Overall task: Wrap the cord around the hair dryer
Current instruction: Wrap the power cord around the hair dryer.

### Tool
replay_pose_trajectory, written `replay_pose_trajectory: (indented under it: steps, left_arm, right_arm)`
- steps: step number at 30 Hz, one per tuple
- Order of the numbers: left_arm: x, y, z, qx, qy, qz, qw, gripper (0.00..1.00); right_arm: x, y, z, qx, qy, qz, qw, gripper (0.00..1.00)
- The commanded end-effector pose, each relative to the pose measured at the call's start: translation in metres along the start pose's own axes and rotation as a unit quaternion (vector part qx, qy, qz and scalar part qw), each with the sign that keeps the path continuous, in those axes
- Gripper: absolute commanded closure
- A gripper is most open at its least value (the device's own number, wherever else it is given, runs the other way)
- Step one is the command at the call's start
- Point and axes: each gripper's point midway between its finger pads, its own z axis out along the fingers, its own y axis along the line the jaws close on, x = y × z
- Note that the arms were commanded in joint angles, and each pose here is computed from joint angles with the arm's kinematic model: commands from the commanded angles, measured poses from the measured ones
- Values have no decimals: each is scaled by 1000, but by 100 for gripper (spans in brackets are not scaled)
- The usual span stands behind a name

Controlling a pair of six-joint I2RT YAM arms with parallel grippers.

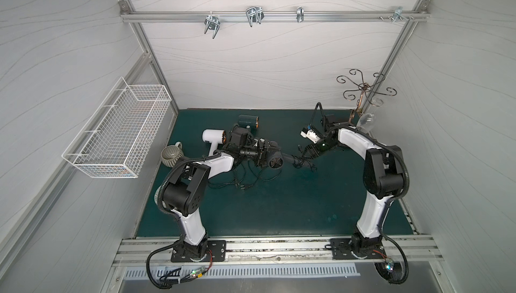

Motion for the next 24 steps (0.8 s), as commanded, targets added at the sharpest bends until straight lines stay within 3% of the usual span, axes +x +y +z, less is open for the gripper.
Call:
replay_pose_trajectory:
  steps: [1, 24]
  left_arm:
    - [7, -24, -1, 31, 26, 38, 998, 100]
    - [2, -24, 2, 48, 23, 14, 998, 100]
  right_arm:
    - [2, 3, -4, -15, 2, 11, 1000, 34]
    - [15, -13, -15, 8, 17, 54, 998, 27]
